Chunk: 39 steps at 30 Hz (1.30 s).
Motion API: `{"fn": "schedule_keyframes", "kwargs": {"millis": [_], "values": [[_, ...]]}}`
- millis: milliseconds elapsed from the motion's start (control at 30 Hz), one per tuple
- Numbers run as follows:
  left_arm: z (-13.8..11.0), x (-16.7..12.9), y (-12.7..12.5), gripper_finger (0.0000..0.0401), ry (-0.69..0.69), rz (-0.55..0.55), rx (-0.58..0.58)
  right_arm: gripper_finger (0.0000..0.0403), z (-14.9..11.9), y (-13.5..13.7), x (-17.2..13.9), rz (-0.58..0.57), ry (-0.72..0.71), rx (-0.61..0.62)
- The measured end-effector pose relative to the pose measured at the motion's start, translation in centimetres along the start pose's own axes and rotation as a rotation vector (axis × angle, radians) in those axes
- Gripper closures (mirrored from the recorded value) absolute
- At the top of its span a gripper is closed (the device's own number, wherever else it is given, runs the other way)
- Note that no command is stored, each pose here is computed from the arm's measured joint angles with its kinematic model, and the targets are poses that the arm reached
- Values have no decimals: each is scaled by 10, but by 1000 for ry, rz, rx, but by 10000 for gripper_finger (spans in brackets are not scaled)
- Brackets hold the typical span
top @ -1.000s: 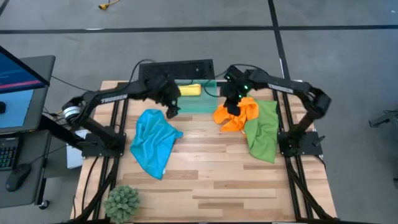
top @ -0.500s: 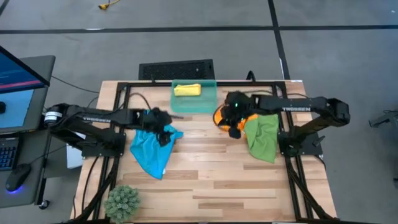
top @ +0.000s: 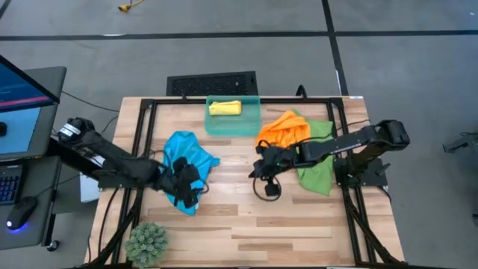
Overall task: Roll microfiber towels into tight, uniform cylinder then place into a basket
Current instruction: Fold the blue microfiber towel
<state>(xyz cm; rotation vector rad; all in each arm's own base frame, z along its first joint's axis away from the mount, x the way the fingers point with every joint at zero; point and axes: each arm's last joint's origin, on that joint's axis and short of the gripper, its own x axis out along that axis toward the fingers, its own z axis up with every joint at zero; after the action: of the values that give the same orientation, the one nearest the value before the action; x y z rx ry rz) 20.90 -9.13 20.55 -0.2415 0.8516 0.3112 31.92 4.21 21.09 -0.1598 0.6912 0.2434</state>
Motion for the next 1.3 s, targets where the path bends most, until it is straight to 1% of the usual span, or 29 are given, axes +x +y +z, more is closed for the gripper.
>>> {"fn": "schedule_keyframes", "kwargs": {"millis": [233, 400, 533, 633, 733, 800, 900, 1000, 1067, 1167, 1300], "values": [[-33, 0, -30, 159, 16, 1, -97, 371, -1, 7, 35, 13, -53, -36], [-58, 8, -46, 159, 56, 21, -175, 375, 5, -1, 58, -10, -106, -80], [-74, 16, -56, 159, 86, 49, -219, 375, 9, -12, 73, -29, -103, -67], [-78, 17, -67, 159, 101, 49, -234, 372, 11, -19, 81, -38, -95, -51], [-78, 16, -79, 159, 120, 41, -224, 368, 17, -21, 88, -44, -115, -71], [-75, 15, -87, 159, 124, 36, -198, 363, 16, -21, 89, -41, -96, -99], [-68, 10, -93, 159, 134, 63, -150, 352, 21, -21, 90, -51, -133, -156], [-63, 5, -93, 159, 158, 130, -112, 338, 22, -23, 91, -66, -156, -223], [-64, 6, -93, 159, 174, 182, -101, 327, 26, -28, 90, -87, -182, -260], [-70, 12, -89, 159, 197, 263, -89, 306, 28, -40, 88, -110, -186, -253], [-80, 26, -92, 159, 213, 311, -63, 272, 30, -56, 84, -148, -195, -221]]}}
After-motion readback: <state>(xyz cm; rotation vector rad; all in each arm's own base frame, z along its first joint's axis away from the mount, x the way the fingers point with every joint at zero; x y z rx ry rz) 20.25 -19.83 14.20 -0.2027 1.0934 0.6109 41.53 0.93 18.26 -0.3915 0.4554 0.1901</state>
